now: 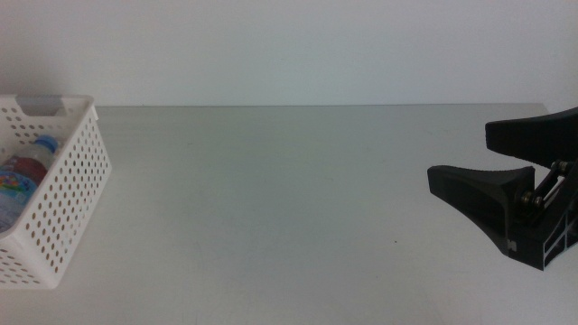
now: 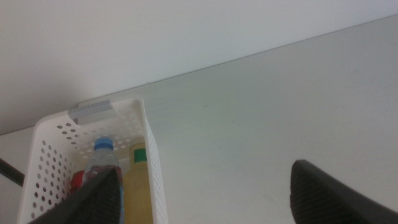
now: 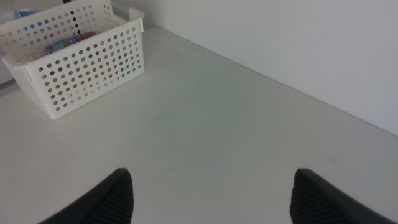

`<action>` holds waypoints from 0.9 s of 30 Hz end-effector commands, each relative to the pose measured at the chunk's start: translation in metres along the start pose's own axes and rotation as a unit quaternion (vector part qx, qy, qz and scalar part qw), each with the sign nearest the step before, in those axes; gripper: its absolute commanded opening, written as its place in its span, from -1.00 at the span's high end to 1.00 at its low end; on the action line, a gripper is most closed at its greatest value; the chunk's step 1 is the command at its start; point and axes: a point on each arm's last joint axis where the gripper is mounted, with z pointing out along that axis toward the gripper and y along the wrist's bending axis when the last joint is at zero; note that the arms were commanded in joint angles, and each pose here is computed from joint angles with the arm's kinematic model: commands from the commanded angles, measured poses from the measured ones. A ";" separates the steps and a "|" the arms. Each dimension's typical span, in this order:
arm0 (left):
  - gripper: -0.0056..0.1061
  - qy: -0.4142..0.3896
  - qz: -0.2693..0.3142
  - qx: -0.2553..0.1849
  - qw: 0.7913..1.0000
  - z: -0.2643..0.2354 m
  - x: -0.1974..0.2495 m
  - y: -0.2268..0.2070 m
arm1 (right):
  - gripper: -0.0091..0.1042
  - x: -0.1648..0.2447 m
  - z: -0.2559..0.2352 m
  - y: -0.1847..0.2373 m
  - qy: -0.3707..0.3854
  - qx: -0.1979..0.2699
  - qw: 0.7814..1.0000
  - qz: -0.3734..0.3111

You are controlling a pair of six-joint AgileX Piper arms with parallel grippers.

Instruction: Use arms to grab the bottles and put them into the dustbin to the left of the table.

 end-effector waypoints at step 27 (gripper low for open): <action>-0.77 -0.317 -0.065 -0.043 0.945 0.012 0.162 -0.022 | -0.30 0.143 -0.070 -0.038 -0.089 0.327 0.941 0.018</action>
